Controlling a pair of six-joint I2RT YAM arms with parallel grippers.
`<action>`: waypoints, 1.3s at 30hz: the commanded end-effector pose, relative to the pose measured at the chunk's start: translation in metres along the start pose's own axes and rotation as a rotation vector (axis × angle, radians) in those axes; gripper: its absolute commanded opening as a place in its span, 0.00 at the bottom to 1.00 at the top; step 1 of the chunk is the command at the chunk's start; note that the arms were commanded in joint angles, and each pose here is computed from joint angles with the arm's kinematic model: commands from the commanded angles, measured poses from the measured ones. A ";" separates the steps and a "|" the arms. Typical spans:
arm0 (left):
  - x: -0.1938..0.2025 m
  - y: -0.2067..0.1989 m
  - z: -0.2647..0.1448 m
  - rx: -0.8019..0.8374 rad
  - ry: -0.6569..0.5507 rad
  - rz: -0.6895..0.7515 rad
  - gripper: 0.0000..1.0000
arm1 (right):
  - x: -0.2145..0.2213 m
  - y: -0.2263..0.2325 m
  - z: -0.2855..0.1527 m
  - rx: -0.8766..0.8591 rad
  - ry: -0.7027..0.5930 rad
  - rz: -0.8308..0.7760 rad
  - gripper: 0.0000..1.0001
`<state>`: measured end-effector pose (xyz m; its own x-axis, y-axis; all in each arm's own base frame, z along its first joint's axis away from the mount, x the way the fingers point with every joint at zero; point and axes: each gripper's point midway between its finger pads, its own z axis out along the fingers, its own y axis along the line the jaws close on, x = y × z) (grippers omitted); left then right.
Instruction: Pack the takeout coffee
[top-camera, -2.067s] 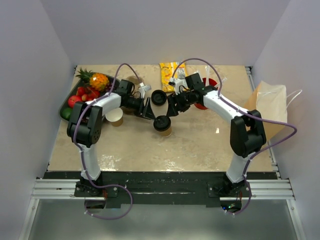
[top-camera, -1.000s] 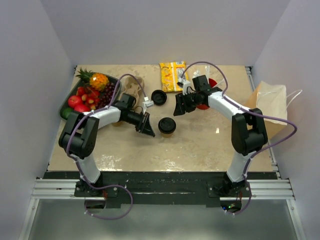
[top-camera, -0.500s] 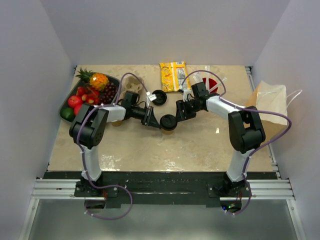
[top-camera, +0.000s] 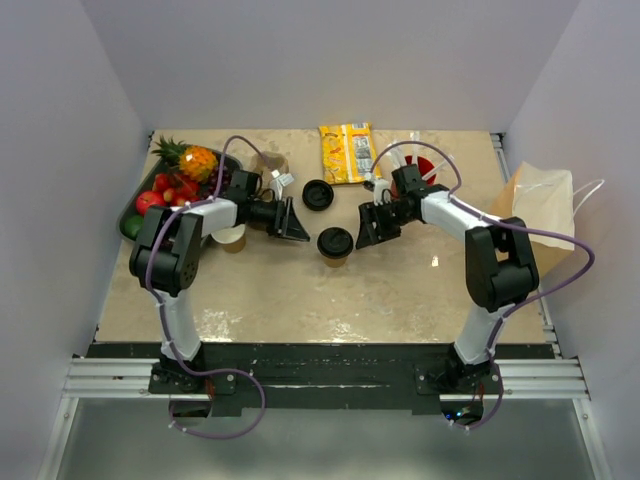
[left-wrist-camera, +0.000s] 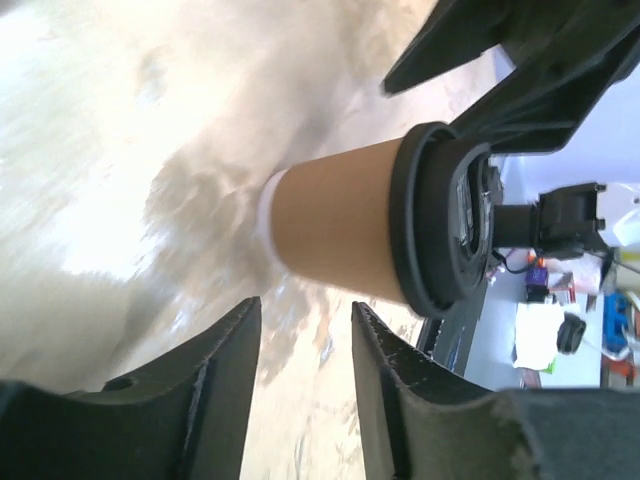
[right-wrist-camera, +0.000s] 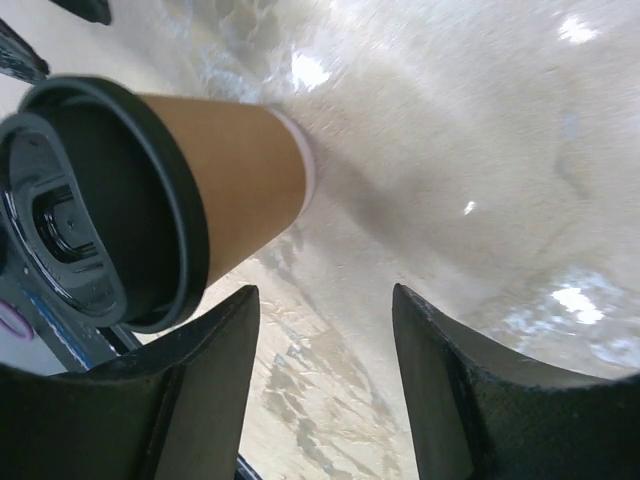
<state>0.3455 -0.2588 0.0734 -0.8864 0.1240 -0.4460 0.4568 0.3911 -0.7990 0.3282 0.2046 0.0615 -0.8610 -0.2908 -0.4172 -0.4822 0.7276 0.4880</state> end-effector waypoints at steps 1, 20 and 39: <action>-0.006 -0.004 -0.031 -0.067 -0.018 0.002 0.48 | -0.028 0.002 -0.026 -0.030 -0.087 -0.024 0.61; -0.022 -0.040 -0.013 0.119 0.013 0.057 0.58 | -0.032 0.038 -0.031 -0.271 -0.114 -0.033 0.75; 0.003 -0.035 0.005 0.111 0.109 0.027 0.57 | -0.045 0.023 -0.015 -0.235 -0.114 0.039 0.73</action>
<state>0.3250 -0.2721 0.0954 -0.8879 0.2154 -0.4066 0.4568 0.3076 -0.8347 0.3403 0.2213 0.0945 -0.8779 -0.1967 -0.4367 -0.4645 0.5719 0.6761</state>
